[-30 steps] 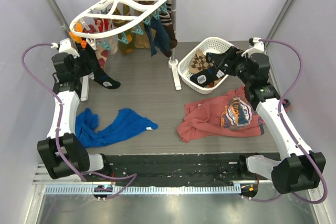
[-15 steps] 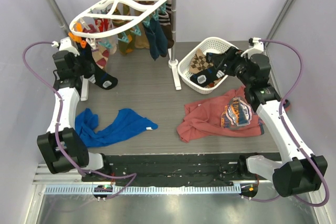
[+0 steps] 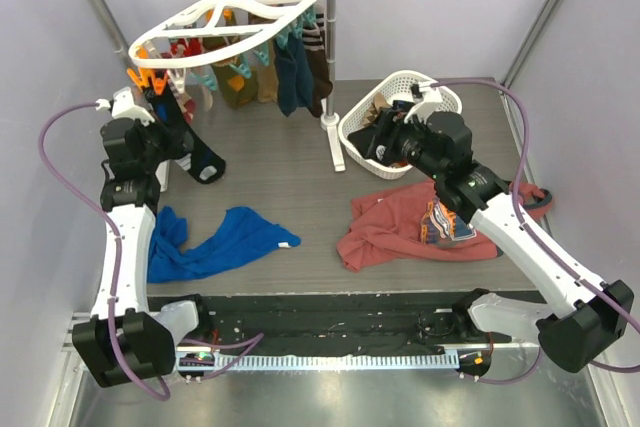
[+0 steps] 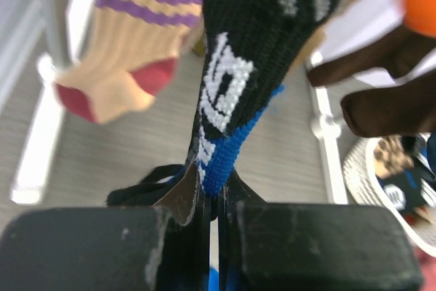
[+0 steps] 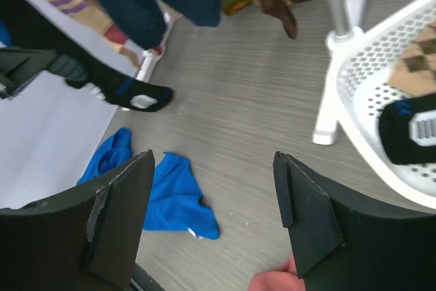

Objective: Remove the socks clipped to the hanger

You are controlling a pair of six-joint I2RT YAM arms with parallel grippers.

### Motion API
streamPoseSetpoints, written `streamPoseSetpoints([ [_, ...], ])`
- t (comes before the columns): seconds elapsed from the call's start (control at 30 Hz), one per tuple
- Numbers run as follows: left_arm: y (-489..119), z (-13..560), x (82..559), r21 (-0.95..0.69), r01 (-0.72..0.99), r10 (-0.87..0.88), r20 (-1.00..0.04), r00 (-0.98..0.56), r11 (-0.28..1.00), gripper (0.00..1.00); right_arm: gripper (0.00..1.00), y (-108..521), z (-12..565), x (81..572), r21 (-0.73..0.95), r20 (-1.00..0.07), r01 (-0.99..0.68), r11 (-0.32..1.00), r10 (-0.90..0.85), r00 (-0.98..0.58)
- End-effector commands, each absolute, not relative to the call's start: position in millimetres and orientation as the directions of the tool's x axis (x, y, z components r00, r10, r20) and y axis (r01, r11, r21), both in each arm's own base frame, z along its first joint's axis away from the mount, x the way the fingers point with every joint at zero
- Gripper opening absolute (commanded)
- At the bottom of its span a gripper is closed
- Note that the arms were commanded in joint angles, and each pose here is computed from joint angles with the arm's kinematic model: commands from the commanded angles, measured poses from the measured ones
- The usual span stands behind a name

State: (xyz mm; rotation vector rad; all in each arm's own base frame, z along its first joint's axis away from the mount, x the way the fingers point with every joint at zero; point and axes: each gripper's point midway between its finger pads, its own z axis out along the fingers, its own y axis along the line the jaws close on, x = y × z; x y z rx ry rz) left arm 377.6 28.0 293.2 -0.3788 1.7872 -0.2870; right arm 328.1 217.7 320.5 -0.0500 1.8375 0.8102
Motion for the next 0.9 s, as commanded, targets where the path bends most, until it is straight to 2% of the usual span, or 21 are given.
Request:
streamPoseSetpoints([
  [0.0,3,287,357,-0.486,-0.061,-0.483,-0.834,-0.266,0.872,0.02,0.78,233,362,317,0.463,-0.882,-0.462,0.757,0.34,-0.325],
  [0.27,-30,316,334,-0.548,0.09,-0.51,-0.818,-0.266,0.832,0.04,0.78,275,372,289,0.43,-0.902,-0.578,0.694,0.295,-0.316],
  [0.47,-62,344,320,-0.607,0.229,-0.536,-0.787,-0.305,0.761,0.05,0.78,315,385,271,0.381,-0.924,-0.658,0.65,0.291,-0.248],
  [0.63,-76,358,307,-0.65,0.268,-0.57,-0.756,-0.323,0.711,0.07,0.79,358,380,261,0.286,-0.957,-0.702,0.652,0.233,-0.174],
  [0.77,-83,358,301,-0.672,0.273,-0.58,-0.736,-0.348,0.689,0.08,0.85,398,367,253,0.144,-0.987,-0.732,0.666,0.147,-0.06],
  [0.87,-87,358,302,-0.687,0.271,-0.582,-0.72,-0.377,0.674,0.08,0.87,427,362,258,0.122,-0.988,-0.734,0.668,0.149,-0.029],
])
